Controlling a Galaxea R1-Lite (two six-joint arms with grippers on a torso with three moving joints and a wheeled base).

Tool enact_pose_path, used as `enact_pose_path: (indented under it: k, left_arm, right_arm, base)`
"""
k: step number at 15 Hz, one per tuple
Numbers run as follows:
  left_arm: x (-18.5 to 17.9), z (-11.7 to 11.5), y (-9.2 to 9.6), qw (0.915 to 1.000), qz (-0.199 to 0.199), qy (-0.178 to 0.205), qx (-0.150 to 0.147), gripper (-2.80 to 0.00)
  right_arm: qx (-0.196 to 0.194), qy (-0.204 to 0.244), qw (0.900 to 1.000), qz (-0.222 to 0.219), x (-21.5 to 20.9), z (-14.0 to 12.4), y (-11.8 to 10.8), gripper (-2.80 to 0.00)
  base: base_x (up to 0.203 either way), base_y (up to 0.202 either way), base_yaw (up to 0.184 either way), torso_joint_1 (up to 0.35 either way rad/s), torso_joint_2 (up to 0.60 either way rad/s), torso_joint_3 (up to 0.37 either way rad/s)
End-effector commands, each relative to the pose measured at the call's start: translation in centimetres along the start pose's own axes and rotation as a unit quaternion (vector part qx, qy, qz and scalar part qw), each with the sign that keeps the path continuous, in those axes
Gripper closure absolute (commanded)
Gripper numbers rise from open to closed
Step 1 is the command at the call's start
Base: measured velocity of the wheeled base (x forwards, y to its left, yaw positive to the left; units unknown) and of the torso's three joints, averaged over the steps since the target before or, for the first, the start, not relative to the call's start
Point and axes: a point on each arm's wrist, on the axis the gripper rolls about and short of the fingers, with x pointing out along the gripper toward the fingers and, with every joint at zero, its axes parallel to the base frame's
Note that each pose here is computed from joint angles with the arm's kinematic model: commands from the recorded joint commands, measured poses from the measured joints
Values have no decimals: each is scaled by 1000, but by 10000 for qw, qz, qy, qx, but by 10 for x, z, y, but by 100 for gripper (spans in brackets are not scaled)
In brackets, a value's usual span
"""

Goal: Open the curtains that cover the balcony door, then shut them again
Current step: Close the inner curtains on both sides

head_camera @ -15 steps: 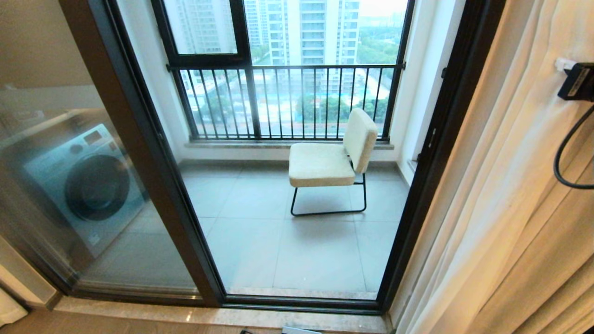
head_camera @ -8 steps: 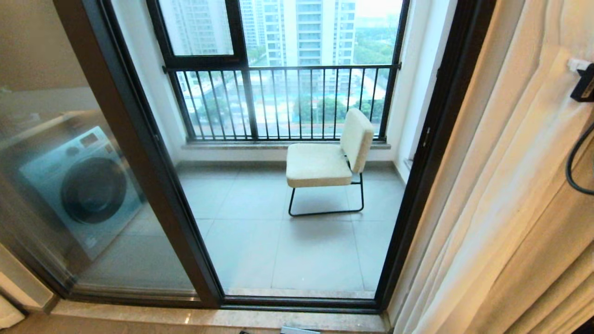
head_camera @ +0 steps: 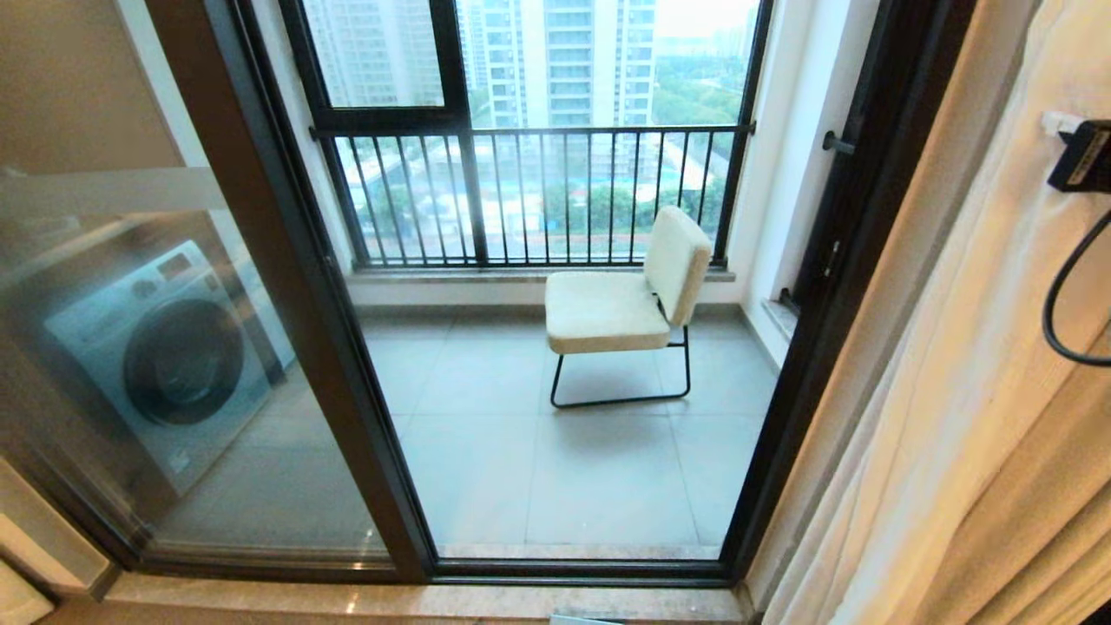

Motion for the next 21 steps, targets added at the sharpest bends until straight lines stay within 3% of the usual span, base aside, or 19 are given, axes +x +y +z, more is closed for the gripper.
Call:
enact_pose_path:
  k: [1, 21]
  left_arm:
    - [0, 0, 0, 10000, -2, -5, 1, 0]
    - [0, 0, 0, 10000, -2, -5, 1, 0]
  right_arm:
    - [-5, -23, 10000, -4, 1, 0, 0, 0]
    - [68, -211, 9998, 9, 31, -12, -2, 0]
  base:
    - [0, 184, 0, 32, 10, -2]
    - [0, 184, -1, 2, 3, 2]
